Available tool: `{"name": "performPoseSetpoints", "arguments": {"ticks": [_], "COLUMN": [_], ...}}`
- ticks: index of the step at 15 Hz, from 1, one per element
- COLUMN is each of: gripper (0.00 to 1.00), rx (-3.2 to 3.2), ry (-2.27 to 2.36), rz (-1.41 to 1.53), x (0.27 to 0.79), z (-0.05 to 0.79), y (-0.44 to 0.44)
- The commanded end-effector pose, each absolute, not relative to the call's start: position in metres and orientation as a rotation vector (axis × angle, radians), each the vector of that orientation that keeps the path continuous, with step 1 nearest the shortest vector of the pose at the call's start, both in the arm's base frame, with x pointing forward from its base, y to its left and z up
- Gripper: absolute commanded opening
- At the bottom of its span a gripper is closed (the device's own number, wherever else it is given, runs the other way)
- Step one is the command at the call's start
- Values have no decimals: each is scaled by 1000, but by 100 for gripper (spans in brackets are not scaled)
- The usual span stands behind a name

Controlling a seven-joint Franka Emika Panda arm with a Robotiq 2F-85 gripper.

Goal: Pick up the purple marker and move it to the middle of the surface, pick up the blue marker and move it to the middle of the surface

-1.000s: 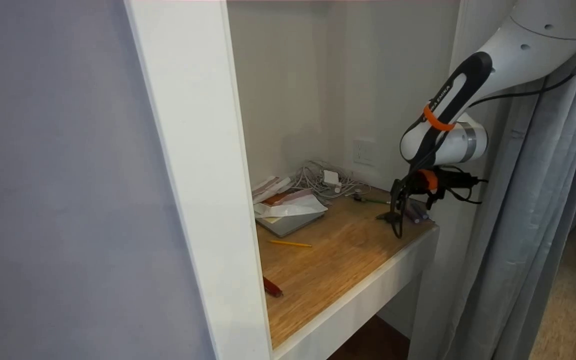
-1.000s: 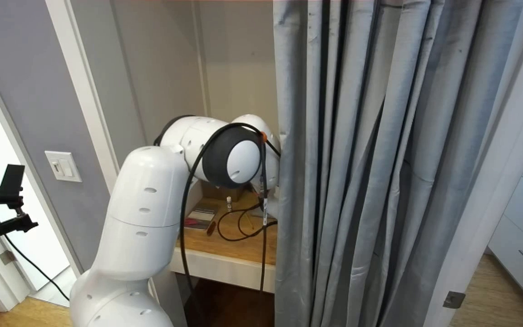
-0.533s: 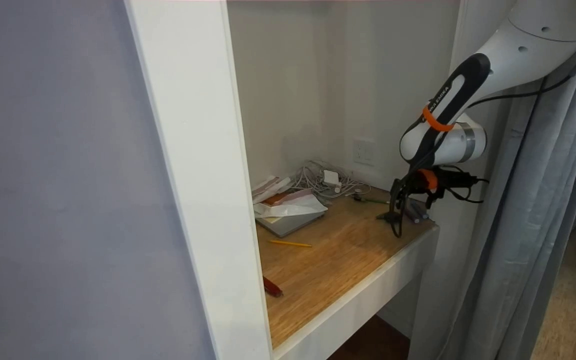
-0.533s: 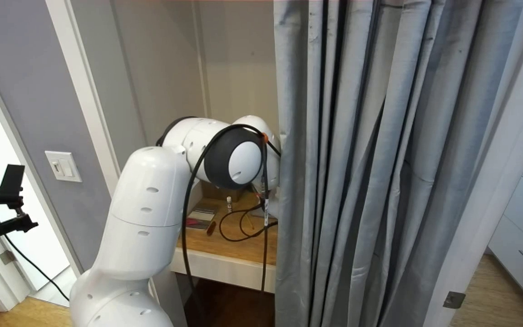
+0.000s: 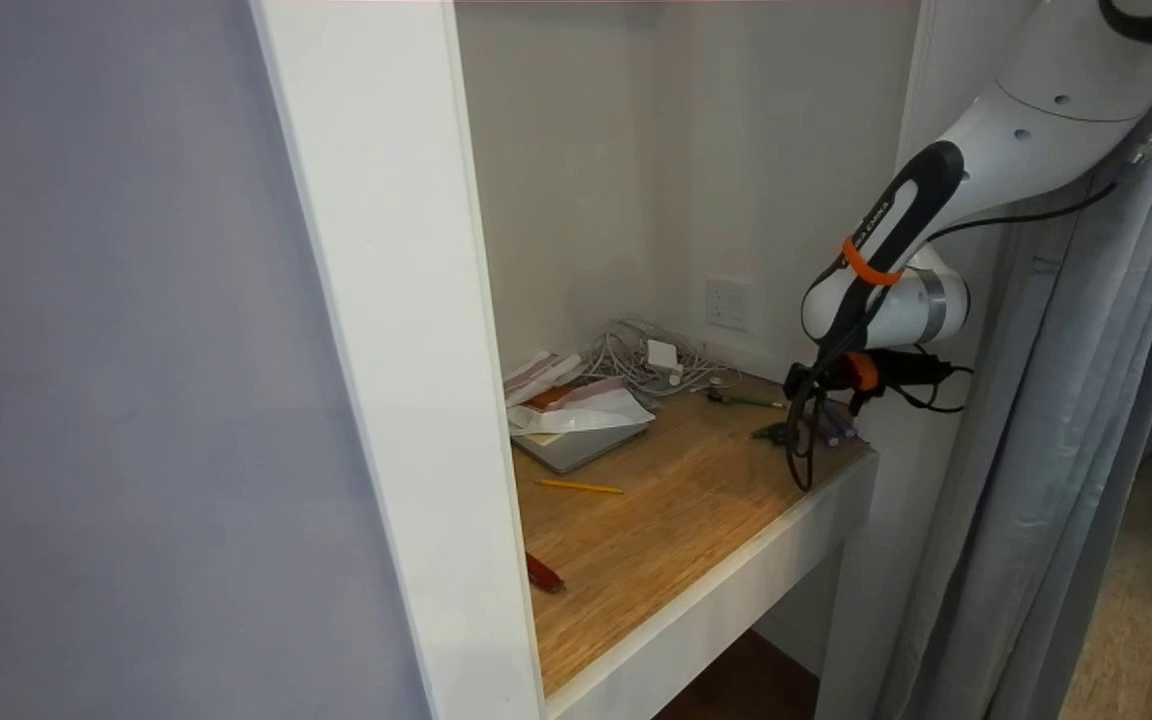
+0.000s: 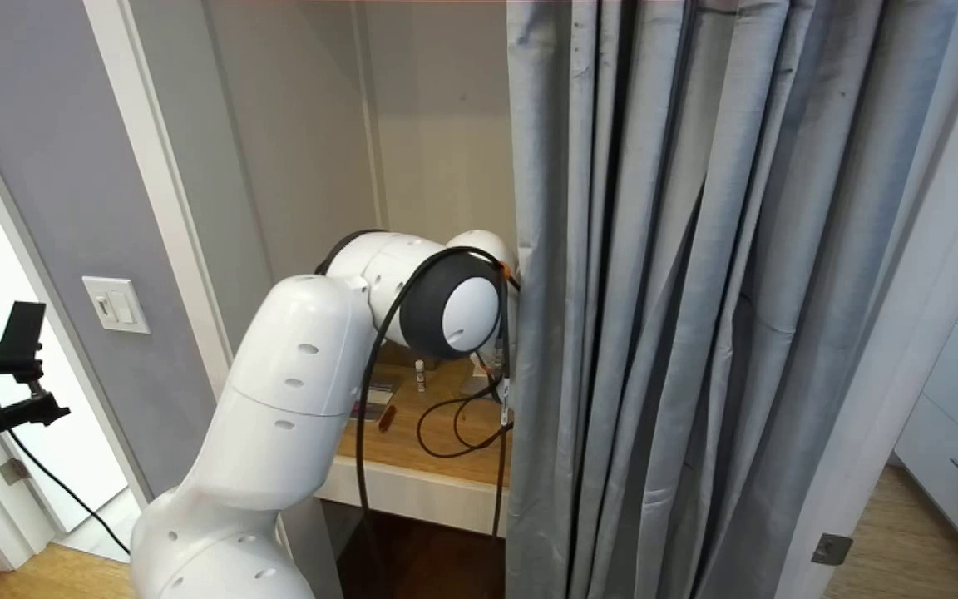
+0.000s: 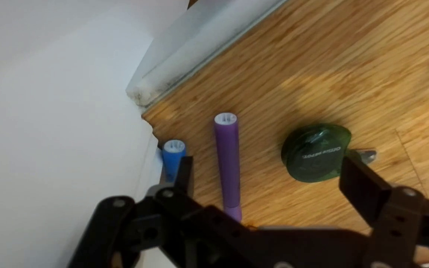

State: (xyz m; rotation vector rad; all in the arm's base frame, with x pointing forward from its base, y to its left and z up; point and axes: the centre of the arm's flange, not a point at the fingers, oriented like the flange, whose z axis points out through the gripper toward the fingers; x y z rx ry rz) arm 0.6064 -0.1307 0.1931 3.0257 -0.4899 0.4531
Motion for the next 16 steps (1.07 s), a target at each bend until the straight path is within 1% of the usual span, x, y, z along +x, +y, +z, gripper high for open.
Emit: {"name": "performPoseSetpoints", "arguments": {"ticks": [1, 7, 16], "gripper": [100, 100, 100], "rx": [3055, 3081, 2941], "ry": [-436, -421, -402], "rz": [537, 527, 444], "x": [627, 632, 626], "z": [172, 161, 163], "y": [-145, -149, -143]}}
